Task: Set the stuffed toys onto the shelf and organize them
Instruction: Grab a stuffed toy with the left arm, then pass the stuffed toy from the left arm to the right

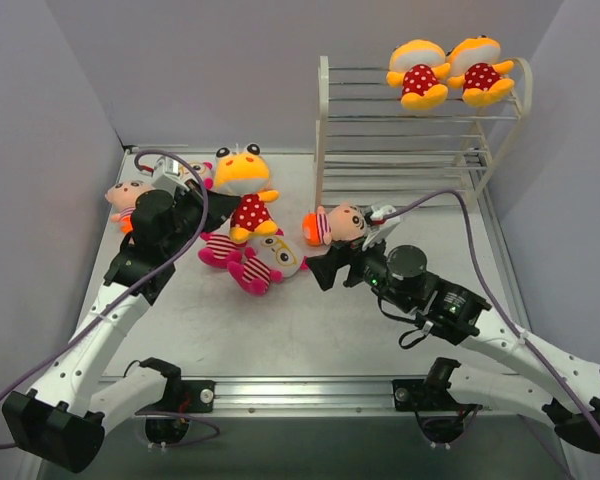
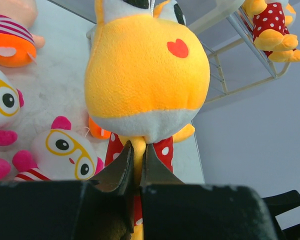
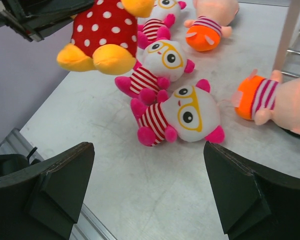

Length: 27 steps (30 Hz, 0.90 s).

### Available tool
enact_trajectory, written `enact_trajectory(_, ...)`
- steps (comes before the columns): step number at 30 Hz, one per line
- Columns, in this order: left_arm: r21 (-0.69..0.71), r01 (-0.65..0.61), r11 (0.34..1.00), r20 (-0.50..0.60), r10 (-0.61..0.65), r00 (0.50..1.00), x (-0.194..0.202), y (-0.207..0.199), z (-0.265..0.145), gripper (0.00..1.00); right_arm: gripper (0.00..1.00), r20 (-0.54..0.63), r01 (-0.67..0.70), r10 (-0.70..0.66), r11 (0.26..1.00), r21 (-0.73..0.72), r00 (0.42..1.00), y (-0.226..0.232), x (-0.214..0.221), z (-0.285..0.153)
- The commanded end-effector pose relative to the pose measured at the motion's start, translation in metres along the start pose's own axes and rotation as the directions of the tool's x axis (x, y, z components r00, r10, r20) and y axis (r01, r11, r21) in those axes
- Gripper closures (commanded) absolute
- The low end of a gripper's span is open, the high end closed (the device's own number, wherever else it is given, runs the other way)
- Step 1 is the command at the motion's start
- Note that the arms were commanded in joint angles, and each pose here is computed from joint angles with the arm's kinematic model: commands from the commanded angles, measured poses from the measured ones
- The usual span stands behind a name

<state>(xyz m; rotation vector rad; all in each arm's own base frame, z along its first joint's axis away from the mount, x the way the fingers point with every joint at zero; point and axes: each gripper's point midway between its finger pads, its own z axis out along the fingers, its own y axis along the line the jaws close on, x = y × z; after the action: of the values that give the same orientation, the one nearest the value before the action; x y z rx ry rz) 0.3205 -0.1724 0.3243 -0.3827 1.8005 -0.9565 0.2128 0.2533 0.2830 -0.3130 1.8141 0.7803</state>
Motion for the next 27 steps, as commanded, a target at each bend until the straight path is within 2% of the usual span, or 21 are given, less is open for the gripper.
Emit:
enact_trajectory(1, 0.096, 0.006, 0.995, 0.037, -0.009, 0.999, -0.009, -0.025, -0.01, 0.98, 0.05, 0.111, -0.023, 0.022, 1.0, 0.012, 0.994, 0.02, -0.02, 0.014)
enact_trajectory(6, 0.11, 0.017, 0.994, 0.027, -0.02, 0.999, -0.002, -0.027, -0.016, 0.98, 0.06, 0.112, -0.007, 0.011, 0.999, -0.034, 0.994, 0.055, -0.014, 0.035)
enact_trajectory(14, 0.136, 0.018, 0.991, 0.013, -0.02, 1.0, 0.007, -0.035, -0.024, 0.98, 0.07, 0.14, 0.013, -0.01, 1.0, -0.023, 0.99, 0.074, -0.019, 0.063)
enact_trajectory(17, 0.144, 0.015, 0.989, 0.013, -0.017, 1.0, 0.009, -0.038, -0.027, 0.97, 0.11, 0.136, 0.033, -0.031, 0.999, -0.008, 0.99, 0.077, -0.02, 0.071)
enact_trajectory(20, 0.146, 0.013, 0.989, 0.011, -0.015, 1.0, 0.011, -0.038, -0.029, 0.97, 0.16, 0.14, 0.037, -0.035, 0.999, -0.014, 0.99, 0.08, -0.024, 0.074)
enact_trajectory(26, 0.157, 0.01, 0.987, 0.002, -0.011, 1.0, 0.014, -0.042, -0.032, 0.97, 0.36, 0.125, 0.048, -0.044, 0.999, -0.025, 0.991, 0.084, -0.021, 0.078)
enact_trajectory(27, 0.163, 0.01, 0.987, 0.002, -0.01, 1.0, 0.014, -0.043, -0.032, 0.97, 0.42, 0.125, 0.049, -0.046, 0.998, -0.026, 0.991, 0.084, -0.02, 0.078)
